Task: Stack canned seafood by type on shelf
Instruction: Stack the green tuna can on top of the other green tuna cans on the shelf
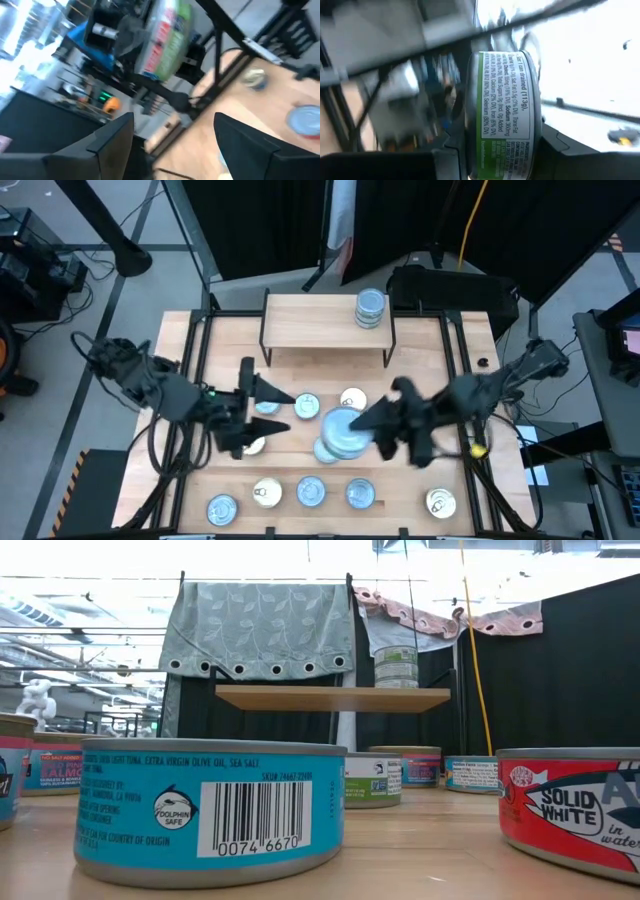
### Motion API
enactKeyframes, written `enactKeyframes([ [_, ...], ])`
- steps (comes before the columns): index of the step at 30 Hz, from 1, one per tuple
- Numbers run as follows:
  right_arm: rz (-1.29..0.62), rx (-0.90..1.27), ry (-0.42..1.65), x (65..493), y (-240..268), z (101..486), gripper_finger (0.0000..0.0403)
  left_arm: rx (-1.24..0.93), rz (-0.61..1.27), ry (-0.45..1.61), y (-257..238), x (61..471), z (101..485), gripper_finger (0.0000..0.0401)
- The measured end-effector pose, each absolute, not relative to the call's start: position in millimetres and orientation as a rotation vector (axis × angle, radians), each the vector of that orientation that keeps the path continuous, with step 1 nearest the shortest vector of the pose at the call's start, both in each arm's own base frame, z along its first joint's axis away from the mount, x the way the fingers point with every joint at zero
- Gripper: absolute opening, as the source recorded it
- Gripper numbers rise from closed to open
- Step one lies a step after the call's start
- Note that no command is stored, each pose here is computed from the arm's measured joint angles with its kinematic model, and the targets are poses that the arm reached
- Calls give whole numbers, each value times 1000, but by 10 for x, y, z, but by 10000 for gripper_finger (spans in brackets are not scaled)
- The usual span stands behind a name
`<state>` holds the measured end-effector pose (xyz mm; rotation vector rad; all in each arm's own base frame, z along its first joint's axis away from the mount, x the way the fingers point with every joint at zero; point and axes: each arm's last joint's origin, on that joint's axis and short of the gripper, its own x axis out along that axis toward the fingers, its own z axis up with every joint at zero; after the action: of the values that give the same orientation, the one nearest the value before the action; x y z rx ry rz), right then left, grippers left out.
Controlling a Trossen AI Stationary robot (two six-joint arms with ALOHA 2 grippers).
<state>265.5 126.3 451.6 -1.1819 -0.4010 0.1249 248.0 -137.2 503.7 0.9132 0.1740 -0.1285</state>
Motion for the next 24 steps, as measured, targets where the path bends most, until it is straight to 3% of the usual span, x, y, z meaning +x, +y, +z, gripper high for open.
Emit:
enactKeyframes([
  [7, 348, -1076, -584, 2610, 903, 4640, 129, 910, 3, -1, -1578, 2791, 5093, 274],
  [24, 456, -1034, -622, 2636, 802, 4631, 130, 1019, 15, -127, -1788, 3364, 4839, 274],
])
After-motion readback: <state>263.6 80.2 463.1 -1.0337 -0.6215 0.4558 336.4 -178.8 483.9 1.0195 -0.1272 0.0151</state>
